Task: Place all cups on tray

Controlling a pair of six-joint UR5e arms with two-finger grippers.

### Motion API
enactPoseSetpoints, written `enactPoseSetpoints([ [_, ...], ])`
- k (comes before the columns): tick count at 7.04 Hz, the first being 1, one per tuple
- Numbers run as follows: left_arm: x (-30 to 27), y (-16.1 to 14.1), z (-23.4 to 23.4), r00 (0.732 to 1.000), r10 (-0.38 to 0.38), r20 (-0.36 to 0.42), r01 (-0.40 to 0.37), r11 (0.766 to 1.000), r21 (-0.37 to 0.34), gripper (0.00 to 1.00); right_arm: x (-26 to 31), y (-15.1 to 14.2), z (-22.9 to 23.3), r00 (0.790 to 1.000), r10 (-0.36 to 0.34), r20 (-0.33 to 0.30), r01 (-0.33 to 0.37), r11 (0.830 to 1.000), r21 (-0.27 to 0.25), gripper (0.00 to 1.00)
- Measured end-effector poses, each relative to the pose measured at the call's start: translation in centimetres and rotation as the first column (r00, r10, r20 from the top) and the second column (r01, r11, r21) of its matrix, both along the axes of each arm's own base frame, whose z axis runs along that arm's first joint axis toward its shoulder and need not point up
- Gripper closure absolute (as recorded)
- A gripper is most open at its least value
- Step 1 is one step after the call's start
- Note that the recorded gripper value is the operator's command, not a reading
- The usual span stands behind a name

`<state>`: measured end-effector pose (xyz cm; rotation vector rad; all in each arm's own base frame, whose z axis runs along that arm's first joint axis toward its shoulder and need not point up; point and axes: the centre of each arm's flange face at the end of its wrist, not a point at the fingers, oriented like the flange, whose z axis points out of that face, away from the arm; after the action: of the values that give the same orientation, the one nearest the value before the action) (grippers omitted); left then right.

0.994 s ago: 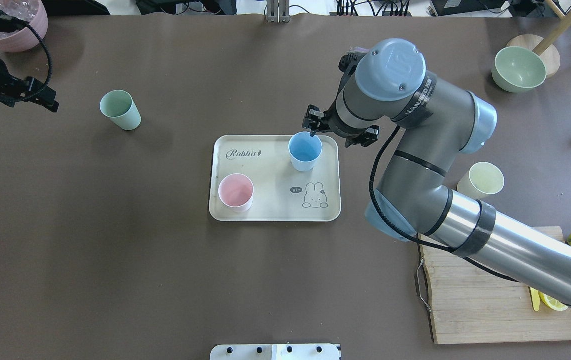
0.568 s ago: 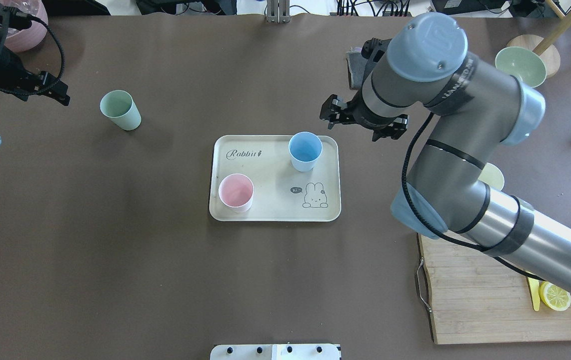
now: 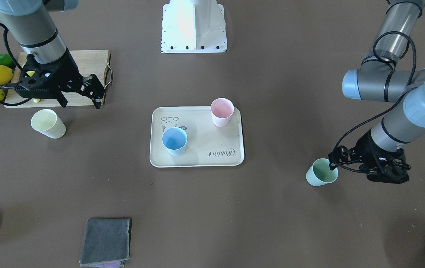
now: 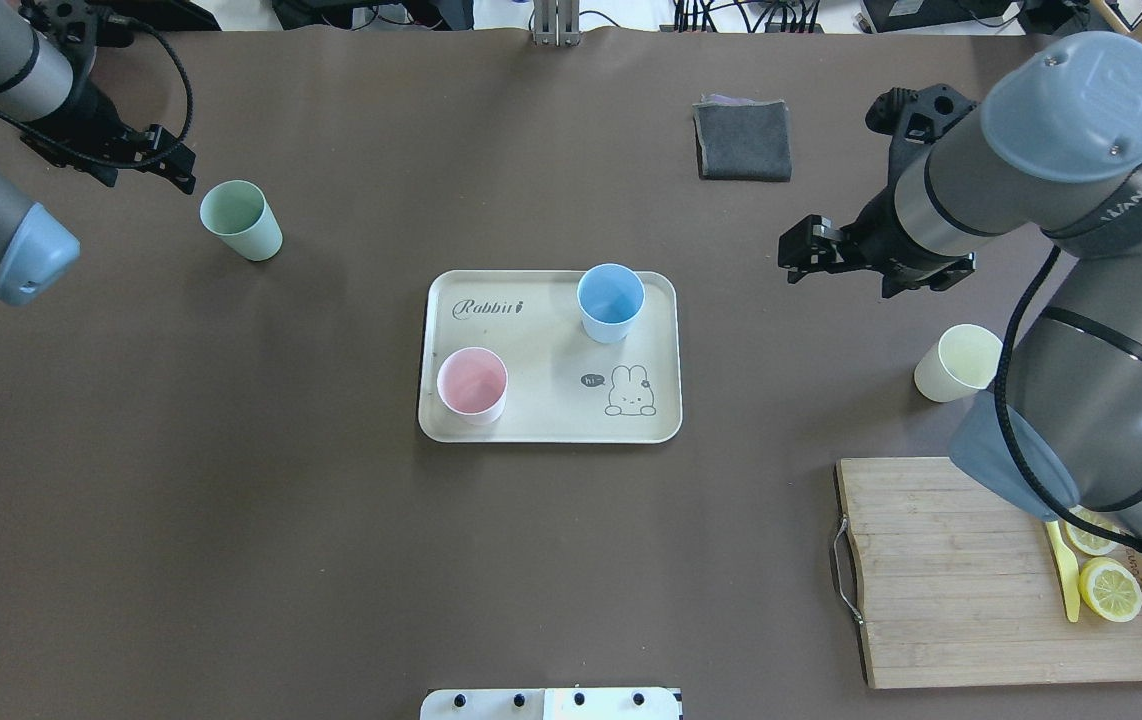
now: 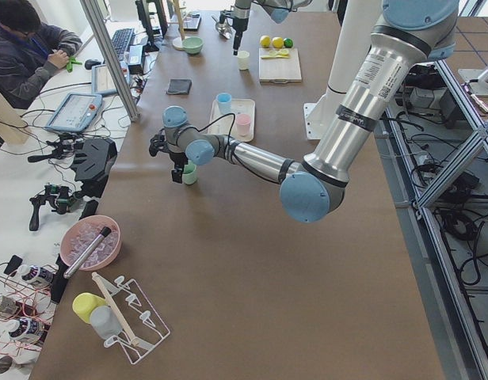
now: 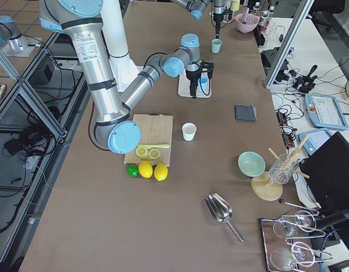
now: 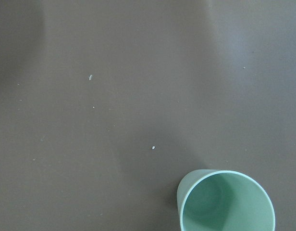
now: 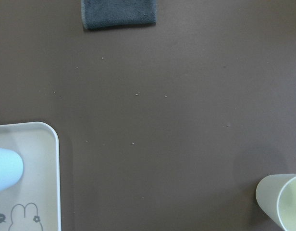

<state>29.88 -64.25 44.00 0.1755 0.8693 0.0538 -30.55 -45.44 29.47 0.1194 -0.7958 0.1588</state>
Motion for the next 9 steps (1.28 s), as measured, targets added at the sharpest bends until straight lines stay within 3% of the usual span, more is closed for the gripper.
enactPoseSetpoints([
  [1, 1.1, 0.2, 0.5, 1.0, 0.006, -0.006, -0.006, 1.0, -0.002, 0.73, 0.2, 0.1, 0.6, 1.0, -0.011, -0.011, 0.011, 1.0, 0.006, 0.0],
  [2, 2.0, 0.5, 0.9, 1.0, 0.015, -0.005, -0.015, 1.0, -0.002, 1.0, 0.4, 0.1, 1.0, 1.0, -0.017, -0.019, 0.017, 1.0, 0.01, 0.0],
  [5, 4.3, 1.3, 0.2, 1.0, 0.021, 0.012, -0.021, 1.0, 0.02, 1.0, 1.4, -0.1, 2.3, 0.998, -0.046, -0.042, 0.047, 0.998, 0.031, 0.0],
  [7, 4.9, 1.0, -3.8, 1.0, -0.013, -0.027, 0.014, 1.0, 0.012, 1.0, 3.0, -0.3, 4.4, 0.994, -0.081, -0.07, 0.084, 0.995, 0.046, 0.0],
  [9, 7.6, 1.7, -9.8, 0.997, -0.049, -0.055, 0.046, 0.997, -0.054, 1.0, 4.7, 0.2, 8.0, 0.992, -0.101, -0.073, 0.106, 0.992, 0.068, 0.0],
])
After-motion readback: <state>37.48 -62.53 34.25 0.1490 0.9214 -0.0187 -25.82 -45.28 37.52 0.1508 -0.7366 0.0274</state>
